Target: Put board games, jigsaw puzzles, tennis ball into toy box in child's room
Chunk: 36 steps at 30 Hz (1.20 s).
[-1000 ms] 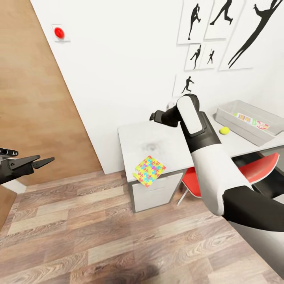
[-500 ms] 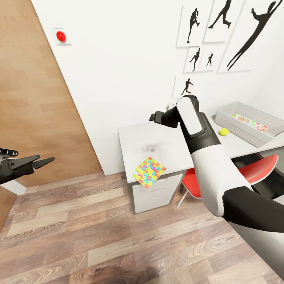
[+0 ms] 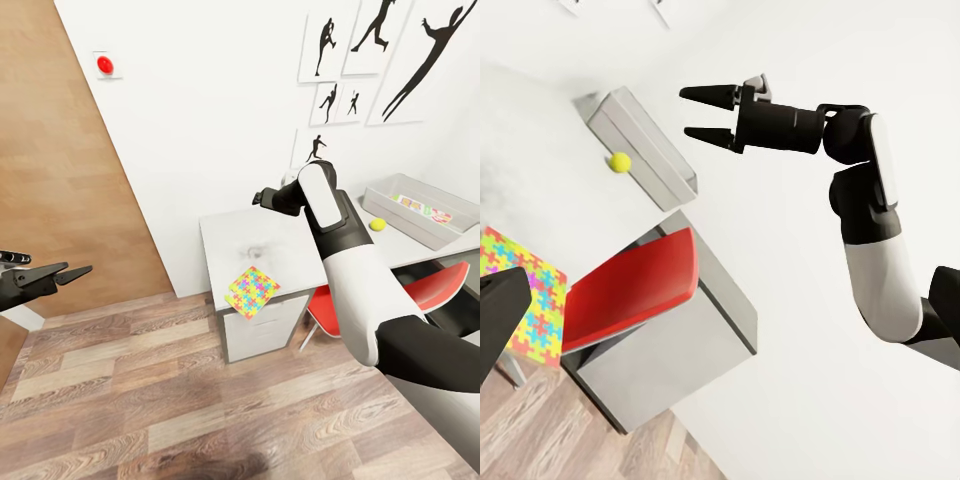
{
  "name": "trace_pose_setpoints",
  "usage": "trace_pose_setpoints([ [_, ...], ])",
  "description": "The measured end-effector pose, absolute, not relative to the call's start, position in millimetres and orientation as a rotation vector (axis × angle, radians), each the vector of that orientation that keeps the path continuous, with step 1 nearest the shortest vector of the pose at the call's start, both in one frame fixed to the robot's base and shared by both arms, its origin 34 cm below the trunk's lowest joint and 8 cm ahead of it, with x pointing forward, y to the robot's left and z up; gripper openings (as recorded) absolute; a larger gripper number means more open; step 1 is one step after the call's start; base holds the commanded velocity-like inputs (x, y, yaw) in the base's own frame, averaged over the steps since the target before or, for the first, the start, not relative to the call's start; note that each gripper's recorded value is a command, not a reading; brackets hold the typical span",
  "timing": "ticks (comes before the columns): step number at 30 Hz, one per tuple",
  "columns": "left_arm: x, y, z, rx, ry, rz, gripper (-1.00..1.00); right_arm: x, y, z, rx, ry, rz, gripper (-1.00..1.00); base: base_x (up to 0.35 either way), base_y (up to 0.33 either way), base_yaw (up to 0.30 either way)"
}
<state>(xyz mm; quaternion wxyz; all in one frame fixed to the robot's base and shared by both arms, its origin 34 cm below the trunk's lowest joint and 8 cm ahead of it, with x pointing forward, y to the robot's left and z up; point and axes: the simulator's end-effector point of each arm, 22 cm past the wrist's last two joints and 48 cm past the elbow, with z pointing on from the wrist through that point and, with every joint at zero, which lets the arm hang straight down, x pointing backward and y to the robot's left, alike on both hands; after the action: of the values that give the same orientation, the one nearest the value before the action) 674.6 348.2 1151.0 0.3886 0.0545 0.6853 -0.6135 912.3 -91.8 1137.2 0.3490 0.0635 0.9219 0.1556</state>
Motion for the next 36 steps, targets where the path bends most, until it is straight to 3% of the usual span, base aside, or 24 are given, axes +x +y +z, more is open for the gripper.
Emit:
trace_pose_setpoints([
  [36,665,348,1184,0.185,1.698,-1.540,1.00,843,-66,1094,0.095,2.383,0.411,1.00,0.000,0.000,0.000],
])
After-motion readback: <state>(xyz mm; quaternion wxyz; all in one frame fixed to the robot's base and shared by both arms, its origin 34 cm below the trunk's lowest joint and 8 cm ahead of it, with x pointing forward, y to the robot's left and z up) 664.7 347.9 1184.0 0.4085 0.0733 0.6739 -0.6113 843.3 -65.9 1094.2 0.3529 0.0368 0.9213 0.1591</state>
